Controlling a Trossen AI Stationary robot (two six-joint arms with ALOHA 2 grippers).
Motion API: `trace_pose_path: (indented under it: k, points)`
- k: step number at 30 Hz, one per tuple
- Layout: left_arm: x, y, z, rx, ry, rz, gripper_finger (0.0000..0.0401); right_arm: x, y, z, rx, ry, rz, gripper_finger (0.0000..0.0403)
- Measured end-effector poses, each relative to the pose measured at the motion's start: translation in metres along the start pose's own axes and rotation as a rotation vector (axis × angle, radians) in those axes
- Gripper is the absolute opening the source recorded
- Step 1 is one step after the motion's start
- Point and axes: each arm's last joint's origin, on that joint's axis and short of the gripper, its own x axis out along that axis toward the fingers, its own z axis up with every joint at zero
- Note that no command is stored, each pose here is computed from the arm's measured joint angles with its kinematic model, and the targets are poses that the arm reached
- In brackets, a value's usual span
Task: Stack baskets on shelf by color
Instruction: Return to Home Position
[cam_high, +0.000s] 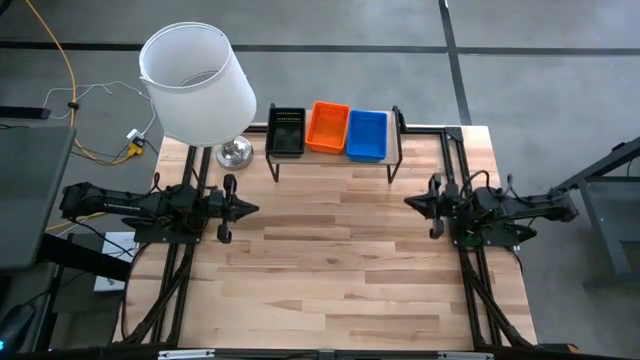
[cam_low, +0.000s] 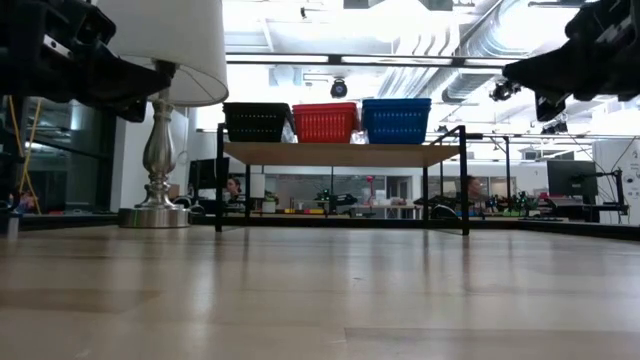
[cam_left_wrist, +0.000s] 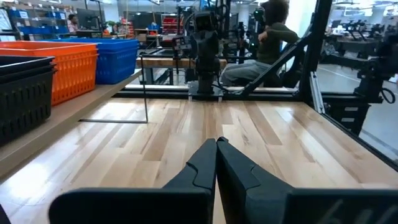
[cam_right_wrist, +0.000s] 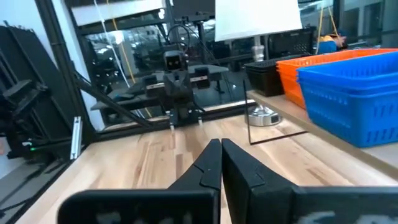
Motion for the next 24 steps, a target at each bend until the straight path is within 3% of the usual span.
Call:
trace_pose_path:
  k: [3,10,24]
  points:
    - [0.0000,0.0000,0.0000,-0.005,0.001,0.000,0.0000,0.0013,-0.0003,-0.0093,-0.004,0.035,0.012,0.0000]
    - [0.0000,0.0000,0.0000,-0.004,0.000,0.000,0.0000,0.0020,-0.0017,-0.0094,-0.052,0.032,-0.039,0.0000]
    - [-0.0012,-0.0010,0.0015,-0.005,-0.017,-0.006,0.0000,0.0020,-0.0015,-0.0095,-0.062,0.032,-0.034,0.0000]
